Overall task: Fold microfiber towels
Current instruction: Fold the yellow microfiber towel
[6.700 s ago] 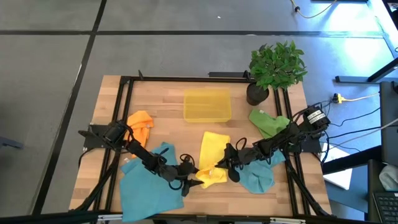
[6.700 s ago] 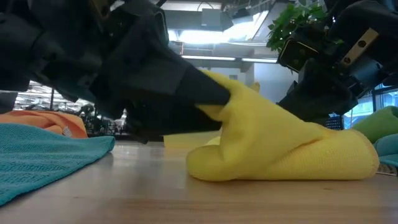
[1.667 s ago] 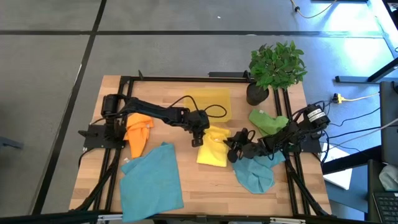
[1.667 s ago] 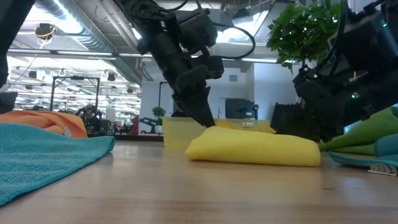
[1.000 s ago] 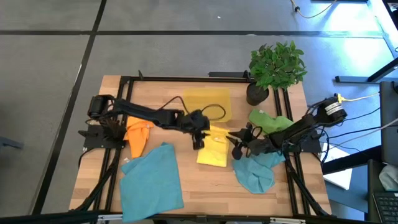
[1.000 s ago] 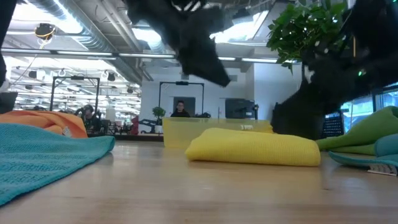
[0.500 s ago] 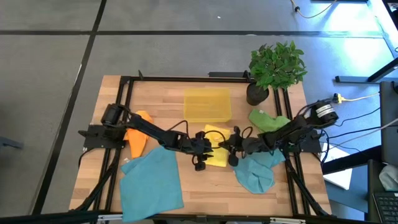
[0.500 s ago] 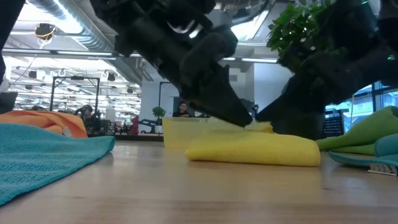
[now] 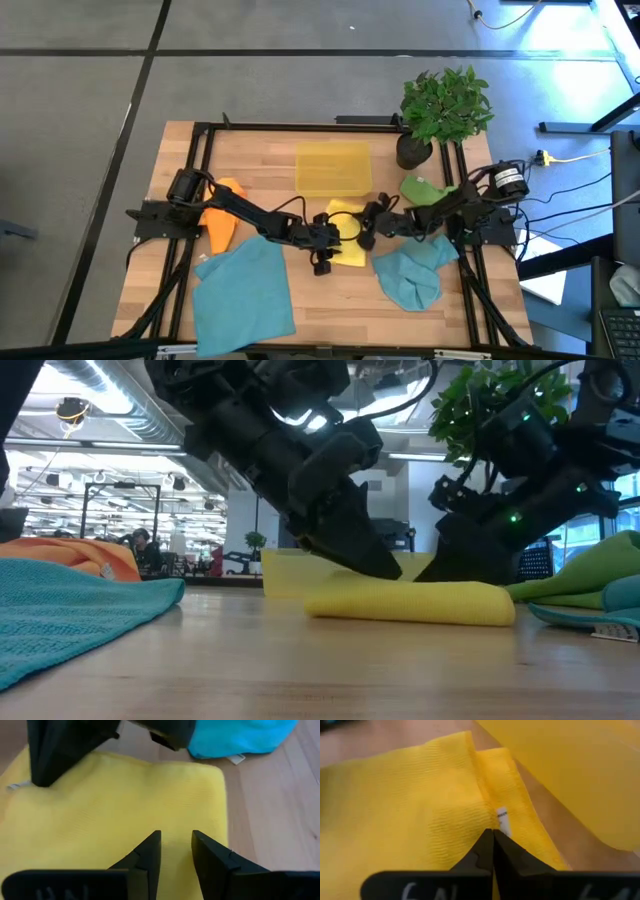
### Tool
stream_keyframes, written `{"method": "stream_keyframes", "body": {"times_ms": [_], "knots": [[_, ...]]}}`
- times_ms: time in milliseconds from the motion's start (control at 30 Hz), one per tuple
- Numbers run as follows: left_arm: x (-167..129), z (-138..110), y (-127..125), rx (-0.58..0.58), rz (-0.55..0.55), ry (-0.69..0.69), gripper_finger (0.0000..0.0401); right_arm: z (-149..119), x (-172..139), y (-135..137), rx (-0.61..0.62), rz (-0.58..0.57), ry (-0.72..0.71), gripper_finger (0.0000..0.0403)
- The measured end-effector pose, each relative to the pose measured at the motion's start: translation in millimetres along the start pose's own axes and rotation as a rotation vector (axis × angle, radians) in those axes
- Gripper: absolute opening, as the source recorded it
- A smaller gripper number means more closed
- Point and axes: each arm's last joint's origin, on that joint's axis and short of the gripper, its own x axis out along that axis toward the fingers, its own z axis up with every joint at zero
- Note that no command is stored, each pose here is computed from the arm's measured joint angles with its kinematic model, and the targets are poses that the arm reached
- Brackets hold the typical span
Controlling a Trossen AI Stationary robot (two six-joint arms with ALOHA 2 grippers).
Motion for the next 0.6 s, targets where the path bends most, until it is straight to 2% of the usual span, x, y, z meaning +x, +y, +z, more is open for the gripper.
{"method": "stream_keyframes", "body": {"times_ms": [300, 467, 600], "knots": [[-2, 2, -1, 0.000, -0.003, -0.007, 0.0099, 6, -5, 2, 0.015, 0.015, -0.025, 0.0017], [-18, 10, -8, 0.037, -0.006, -0.007, 0.0099, 16, -34, 3, -0.034, 0.037, -0.051, 0.0007], [-43, 20, -20, 0.124, 0.068, -0.058, 0.0099, 21, -66, -2, -0.046, 0.009, -0.163, 0.0006]]}}
